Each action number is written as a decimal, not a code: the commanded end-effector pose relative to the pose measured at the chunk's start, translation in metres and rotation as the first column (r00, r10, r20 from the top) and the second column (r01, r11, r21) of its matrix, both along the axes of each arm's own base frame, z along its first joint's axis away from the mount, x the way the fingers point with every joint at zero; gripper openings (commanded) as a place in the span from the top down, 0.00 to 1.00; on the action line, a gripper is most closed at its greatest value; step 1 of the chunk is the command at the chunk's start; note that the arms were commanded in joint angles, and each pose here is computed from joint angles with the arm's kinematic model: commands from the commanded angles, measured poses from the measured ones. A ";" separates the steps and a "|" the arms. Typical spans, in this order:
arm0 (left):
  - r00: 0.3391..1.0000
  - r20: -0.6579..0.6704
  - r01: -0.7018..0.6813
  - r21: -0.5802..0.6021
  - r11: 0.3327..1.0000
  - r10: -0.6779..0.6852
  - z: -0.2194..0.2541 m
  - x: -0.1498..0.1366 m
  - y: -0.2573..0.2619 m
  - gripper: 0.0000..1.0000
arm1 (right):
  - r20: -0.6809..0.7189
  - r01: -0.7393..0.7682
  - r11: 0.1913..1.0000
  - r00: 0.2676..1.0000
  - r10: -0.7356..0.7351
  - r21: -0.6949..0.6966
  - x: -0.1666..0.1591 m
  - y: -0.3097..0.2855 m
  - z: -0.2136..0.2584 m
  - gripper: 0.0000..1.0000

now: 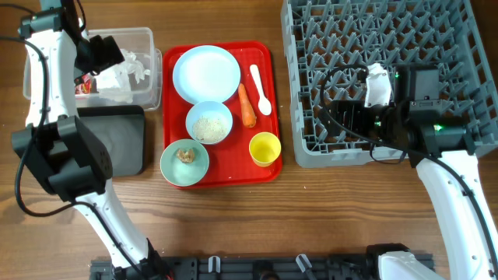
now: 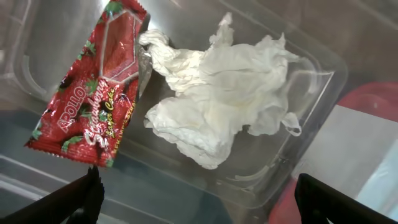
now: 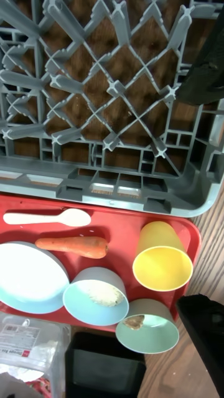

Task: Sort waste into correct bins and load items into the dishwasher rack
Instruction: 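Grasp the green bowl rim with the left gripper and carry it to the black tray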

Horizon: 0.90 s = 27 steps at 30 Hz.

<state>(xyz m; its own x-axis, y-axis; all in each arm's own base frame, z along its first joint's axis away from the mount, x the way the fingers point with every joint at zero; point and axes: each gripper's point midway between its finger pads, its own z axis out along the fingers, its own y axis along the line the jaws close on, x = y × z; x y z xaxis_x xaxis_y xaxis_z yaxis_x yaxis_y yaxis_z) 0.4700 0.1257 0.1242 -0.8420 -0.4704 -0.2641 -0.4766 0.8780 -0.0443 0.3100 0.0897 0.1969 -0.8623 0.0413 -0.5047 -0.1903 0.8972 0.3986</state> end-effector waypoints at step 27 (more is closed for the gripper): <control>0.920 -0.125 0.358 -0.115 0.927 -0.371 0.072 -0.174 -0.229 0.14 | -0.018 0.028 1.000 0.999 -0.028 0.010 0.002 -0.001 -0.003 0.00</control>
